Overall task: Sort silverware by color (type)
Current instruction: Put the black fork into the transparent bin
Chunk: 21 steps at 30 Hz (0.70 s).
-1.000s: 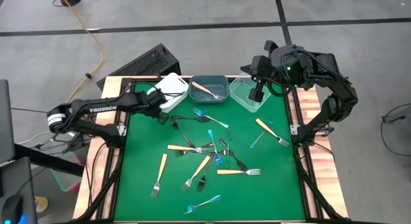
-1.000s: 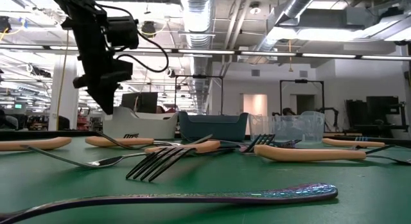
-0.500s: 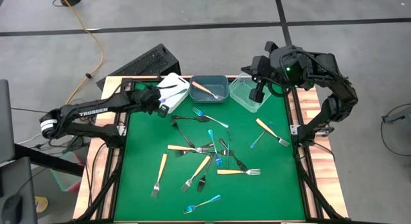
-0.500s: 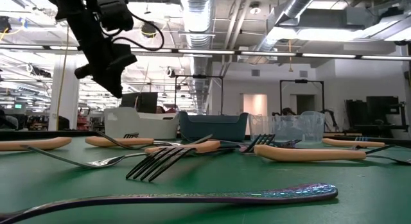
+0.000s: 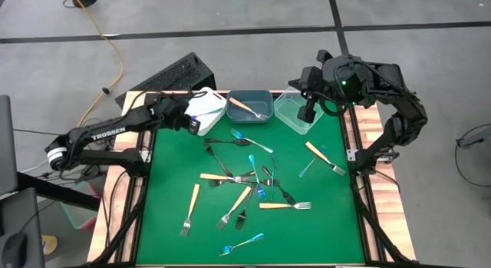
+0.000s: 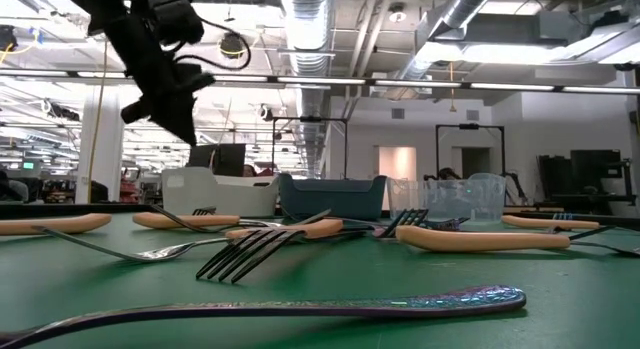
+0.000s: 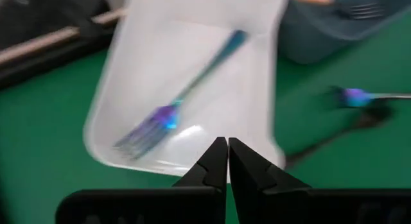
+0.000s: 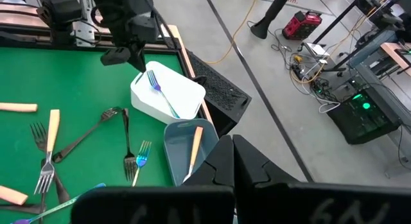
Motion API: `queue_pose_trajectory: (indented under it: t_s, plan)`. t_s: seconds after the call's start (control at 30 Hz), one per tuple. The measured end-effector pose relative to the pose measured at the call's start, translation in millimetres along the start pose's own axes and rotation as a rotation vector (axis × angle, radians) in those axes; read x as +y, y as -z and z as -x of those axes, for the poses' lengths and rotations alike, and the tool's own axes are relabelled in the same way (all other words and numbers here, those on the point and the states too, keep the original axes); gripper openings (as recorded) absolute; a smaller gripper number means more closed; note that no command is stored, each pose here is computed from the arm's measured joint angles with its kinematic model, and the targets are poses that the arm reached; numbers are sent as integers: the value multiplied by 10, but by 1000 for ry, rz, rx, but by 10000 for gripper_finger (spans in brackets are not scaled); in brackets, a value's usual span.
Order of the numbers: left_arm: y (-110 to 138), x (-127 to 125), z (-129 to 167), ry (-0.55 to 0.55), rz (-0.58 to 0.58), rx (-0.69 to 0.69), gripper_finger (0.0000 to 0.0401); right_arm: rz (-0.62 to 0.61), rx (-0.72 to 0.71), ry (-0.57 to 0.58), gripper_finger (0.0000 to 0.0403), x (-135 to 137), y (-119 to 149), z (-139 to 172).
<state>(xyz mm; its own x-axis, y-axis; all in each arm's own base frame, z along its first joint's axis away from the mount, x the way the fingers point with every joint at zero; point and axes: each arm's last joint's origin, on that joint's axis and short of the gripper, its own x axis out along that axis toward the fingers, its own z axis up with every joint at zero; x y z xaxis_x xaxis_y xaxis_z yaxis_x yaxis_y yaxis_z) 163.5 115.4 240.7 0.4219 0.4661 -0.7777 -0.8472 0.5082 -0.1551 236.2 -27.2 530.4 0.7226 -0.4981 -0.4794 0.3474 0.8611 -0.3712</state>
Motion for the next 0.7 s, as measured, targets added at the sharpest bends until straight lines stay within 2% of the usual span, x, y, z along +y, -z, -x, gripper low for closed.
queue_pose_trajectory:
  t_s: [0.1,0.2,0.37,0.53,0.7]
  plan:
    - [-157,-78,184,139,9,-32,0,-1,0,0,11,0,0,0]
    - [-384,-173,488,303,-10,-109,0,-22,6,4,18,-18,7,-9]
    - [-750,-332,1284,572,-148,-374,0,-63,88,-62,30,8,96,-6]
    - [-808,-380,2005,685,-303,-614,0,-114,262,-131,30,149,259,-107]
    - [-629,-312,2276,731,-337,-682,0,-144,435,-134,28,424,506,-346]
